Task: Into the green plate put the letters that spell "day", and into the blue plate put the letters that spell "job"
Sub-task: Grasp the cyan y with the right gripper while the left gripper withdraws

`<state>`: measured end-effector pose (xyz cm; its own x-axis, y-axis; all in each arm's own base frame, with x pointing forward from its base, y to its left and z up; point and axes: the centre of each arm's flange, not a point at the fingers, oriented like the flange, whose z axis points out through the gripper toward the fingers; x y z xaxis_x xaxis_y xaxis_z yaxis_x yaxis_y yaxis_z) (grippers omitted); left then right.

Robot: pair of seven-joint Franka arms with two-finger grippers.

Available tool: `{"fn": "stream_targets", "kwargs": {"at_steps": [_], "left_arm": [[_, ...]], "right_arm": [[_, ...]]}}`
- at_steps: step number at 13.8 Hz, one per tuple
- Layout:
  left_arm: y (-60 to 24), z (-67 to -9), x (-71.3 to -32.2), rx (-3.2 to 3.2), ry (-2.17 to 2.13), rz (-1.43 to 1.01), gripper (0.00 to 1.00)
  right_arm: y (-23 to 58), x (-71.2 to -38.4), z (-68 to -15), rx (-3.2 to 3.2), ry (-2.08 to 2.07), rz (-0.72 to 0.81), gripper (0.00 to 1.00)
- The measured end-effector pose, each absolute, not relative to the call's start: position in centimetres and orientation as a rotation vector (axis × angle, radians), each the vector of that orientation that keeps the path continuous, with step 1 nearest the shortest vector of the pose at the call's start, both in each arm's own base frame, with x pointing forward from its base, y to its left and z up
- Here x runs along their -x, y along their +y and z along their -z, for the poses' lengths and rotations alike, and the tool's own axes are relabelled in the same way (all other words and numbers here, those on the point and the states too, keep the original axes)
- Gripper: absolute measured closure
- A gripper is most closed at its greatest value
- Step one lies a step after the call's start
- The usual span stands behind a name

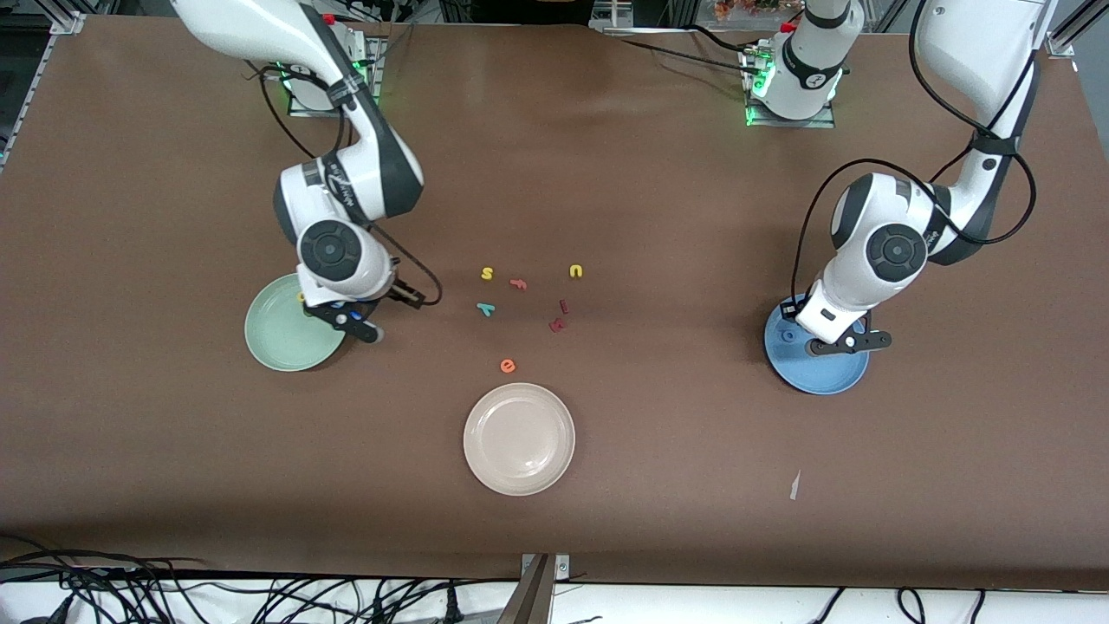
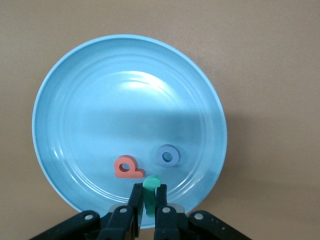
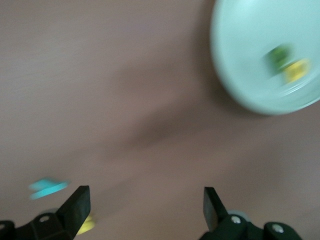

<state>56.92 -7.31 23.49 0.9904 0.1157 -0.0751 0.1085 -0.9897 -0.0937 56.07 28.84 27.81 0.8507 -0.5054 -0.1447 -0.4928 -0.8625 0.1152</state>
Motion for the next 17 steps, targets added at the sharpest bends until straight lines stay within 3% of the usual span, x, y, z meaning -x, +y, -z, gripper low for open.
{"fn": "stream_targets", "kwargs": {"at_steps": [2,9,17], "left_arm": [[-6.6,-23.6,-57.3,3.049,-0.154,-0.116,0.74],[-4.9,-25.0,-58.4,3.036,-0.15,-0.156,0.03],[-3.9,-30.4,-60.2,2.97,-0.159,-0.339,0.0]], "right_arm": [[33.2,-55.1,-26.7,-3.001,-0.926,0.204,0.0],[37.7,-53.6,-19.6,-3.038,-0.952,0.092,0.02],[37.6,-53.7,-18.6,-3.037,-0.919,0.061,0.13]]}}
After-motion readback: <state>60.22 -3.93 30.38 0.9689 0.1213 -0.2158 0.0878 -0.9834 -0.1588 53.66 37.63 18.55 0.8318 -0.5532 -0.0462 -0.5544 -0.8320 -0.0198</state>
